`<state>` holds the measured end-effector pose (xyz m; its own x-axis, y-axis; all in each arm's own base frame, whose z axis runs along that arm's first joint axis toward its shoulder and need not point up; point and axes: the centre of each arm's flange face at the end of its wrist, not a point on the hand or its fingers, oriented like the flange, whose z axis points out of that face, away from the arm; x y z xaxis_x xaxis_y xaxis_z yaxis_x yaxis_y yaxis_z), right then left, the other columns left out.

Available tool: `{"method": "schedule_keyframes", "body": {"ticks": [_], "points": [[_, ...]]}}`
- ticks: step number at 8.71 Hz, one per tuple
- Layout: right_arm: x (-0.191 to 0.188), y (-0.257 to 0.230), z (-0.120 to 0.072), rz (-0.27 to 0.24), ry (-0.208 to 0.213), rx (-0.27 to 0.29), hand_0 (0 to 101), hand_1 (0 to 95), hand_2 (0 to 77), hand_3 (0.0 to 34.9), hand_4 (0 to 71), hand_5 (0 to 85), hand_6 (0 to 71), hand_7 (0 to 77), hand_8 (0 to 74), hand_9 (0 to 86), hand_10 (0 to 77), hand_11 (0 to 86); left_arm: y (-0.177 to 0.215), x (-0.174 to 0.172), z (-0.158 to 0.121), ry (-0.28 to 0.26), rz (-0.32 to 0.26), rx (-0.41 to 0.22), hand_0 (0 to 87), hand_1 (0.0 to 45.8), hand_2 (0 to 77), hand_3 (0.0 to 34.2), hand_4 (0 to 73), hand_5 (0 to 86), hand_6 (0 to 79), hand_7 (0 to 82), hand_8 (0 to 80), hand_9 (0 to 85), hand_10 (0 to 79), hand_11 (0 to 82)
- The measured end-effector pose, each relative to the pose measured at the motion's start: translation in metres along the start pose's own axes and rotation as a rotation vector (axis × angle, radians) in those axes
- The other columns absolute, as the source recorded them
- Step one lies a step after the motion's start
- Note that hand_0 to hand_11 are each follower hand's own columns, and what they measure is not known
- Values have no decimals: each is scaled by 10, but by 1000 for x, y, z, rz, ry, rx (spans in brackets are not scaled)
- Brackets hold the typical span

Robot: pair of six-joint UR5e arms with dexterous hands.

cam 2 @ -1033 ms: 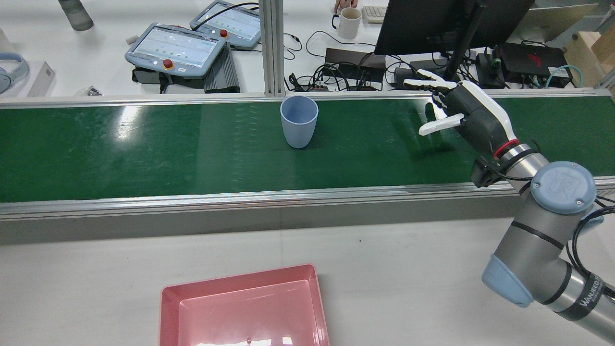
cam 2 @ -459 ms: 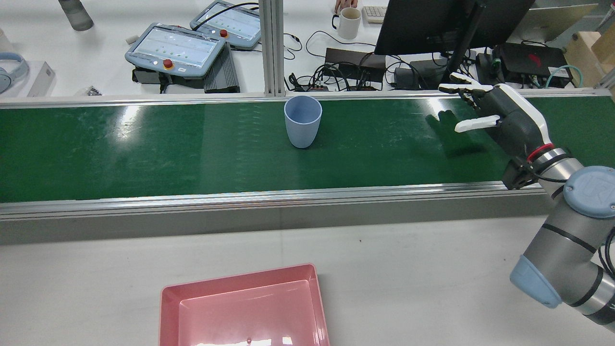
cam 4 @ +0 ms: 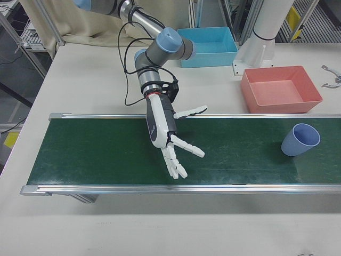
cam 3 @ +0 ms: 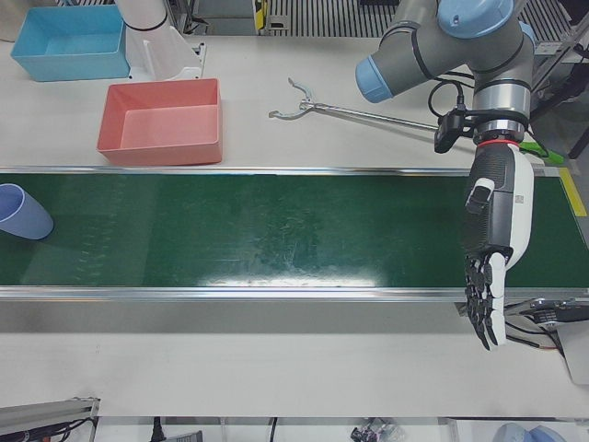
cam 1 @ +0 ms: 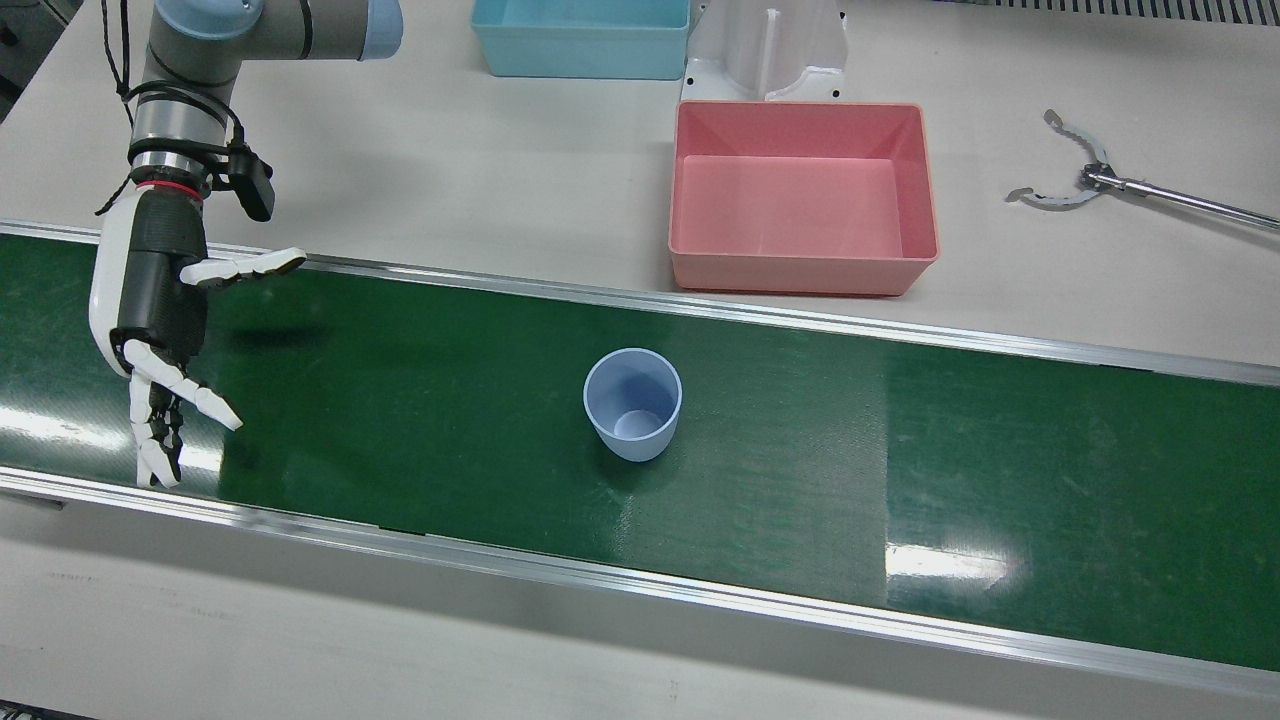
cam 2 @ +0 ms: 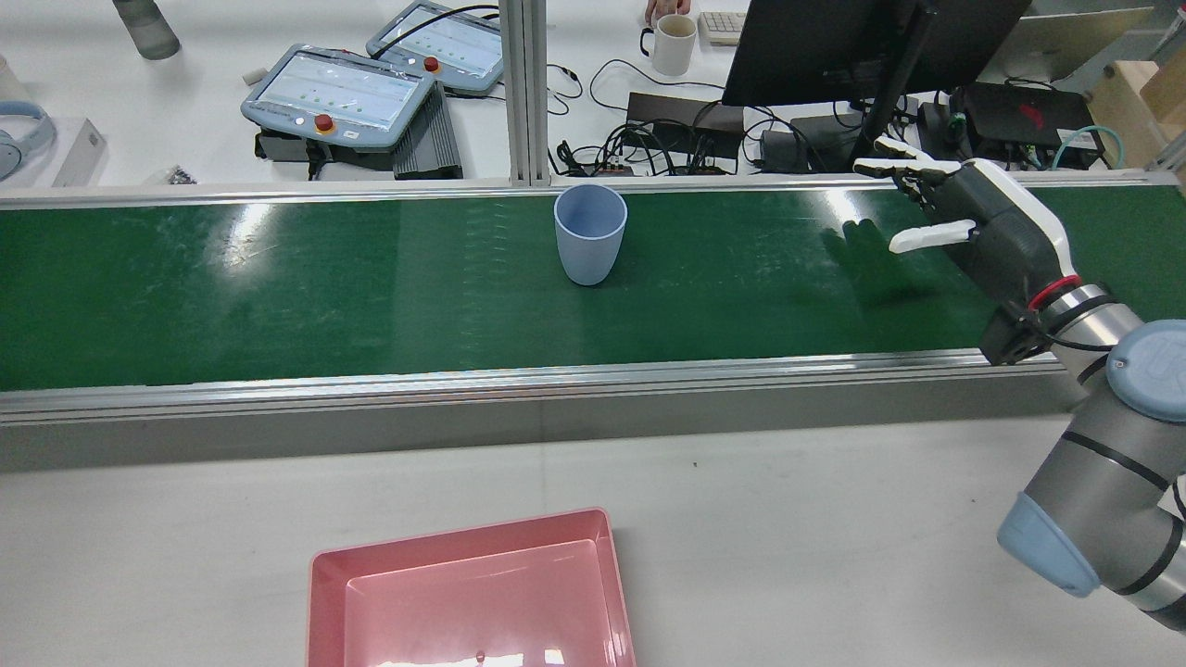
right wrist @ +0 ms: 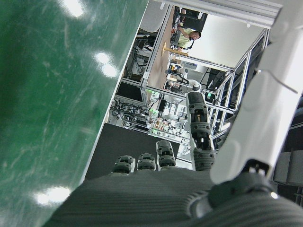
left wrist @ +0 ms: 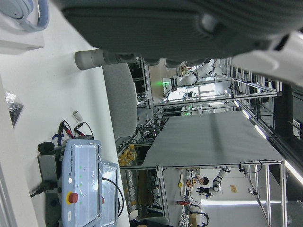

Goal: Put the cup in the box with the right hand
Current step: 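Hold the open right hand over the belt ahead of the cup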

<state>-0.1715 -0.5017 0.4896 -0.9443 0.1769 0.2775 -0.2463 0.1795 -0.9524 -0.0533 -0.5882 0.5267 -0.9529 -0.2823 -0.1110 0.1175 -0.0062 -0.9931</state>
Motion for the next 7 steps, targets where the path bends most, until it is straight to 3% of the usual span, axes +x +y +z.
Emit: {"method": "schedule_keyframes", "body": {"ticks": [2,3,7], "points": [[-1,2,-1,4,0,-4,521,87,5,0,245,44,44,153,33,54,27,65,0,0,0,0,-1,0,0,5,5,0,0,0,0,0,0,5,0,0],[-2,2,-1,5,0,-6,522,87,5,0,235,44,44,114,33,54,27,54,0,0,0,0,-1,0,0,5,5,0,0,0,0,0,0,5,0,0],[-1,3,-1,5,1,-7,523,87,5,0,240,44,44,147,22,49,27,54,0,0,0,0,-1,0,0,5,5,0,0,0,0,0,0,5,0,0]]}}
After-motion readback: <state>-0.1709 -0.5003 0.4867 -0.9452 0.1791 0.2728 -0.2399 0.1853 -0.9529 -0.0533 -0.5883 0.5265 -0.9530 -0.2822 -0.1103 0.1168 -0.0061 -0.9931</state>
